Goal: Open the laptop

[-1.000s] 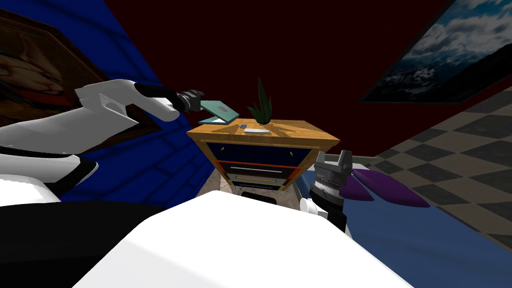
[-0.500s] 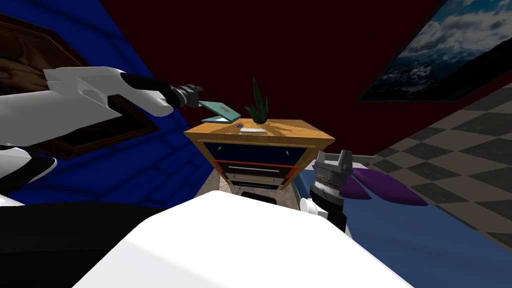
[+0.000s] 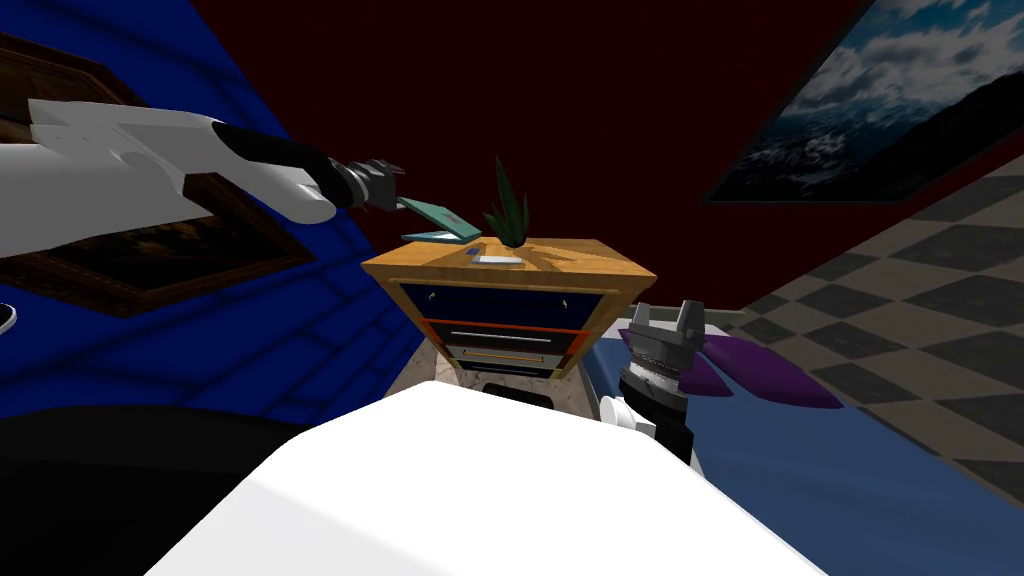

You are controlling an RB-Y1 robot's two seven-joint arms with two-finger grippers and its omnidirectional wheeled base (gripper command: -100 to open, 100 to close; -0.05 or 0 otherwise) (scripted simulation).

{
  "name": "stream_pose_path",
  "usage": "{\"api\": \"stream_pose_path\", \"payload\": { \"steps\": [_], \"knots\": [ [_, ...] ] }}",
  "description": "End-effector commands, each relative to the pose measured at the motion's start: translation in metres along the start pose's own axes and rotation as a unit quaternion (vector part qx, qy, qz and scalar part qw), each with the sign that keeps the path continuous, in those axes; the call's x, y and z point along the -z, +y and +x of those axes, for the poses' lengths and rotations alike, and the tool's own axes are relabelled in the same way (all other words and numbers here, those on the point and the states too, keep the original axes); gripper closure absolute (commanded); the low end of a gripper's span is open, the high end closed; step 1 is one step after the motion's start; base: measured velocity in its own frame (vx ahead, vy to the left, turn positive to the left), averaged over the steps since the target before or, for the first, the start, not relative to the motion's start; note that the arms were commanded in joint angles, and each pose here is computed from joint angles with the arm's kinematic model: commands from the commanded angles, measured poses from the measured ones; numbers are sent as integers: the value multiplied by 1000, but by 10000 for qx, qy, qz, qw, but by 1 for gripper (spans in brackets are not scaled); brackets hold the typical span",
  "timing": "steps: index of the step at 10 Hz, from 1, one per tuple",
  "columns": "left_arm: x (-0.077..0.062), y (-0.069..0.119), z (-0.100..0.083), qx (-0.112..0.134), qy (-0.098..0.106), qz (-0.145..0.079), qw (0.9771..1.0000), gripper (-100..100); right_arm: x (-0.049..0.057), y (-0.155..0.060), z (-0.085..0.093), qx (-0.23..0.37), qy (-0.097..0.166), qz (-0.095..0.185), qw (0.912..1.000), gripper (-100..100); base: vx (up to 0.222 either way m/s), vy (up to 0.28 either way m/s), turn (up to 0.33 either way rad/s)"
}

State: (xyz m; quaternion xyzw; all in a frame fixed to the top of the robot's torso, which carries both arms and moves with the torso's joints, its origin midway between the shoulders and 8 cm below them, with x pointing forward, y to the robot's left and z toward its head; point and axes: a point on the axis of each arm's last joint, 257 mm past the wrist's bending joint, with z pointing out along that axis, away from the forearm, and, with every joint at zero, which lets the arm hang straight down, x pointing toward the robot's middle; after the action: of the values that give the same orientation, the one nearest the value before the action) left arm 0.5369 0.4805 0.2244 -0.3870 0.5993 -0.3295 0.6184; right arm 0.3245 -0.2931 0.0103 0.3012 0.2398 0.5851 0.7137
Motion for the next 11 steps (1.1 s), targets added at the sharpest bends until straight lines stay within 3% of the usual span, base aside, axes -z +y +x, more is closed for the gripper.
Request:
{"api": "stream_pose_path", "payload": {
  "steps": [1,2,3,6,11],
  "knots": [
    [1,-20,1,-256,8,70,9996,-100,0,0,0,0,0,0,10000,0,-2,13,2],
    [0,-15,1,-210,10,50,9998,-100,0,0,0,0,0,0,10000,0,-1,5,0],
    [3,-34,6,-192,46,92,9998,-100,0,0,0,0,0,0,10000,0,19,39,58],
    [4,-42,9,-191,62,104,9997,-100,0,0,0,1,0,0,10000,0,22,35,19],
    [12,-74,22,-193,127,142,9996,-100,0,0,0,1,0,0,10000,0,18,32,28]
  ]
}}
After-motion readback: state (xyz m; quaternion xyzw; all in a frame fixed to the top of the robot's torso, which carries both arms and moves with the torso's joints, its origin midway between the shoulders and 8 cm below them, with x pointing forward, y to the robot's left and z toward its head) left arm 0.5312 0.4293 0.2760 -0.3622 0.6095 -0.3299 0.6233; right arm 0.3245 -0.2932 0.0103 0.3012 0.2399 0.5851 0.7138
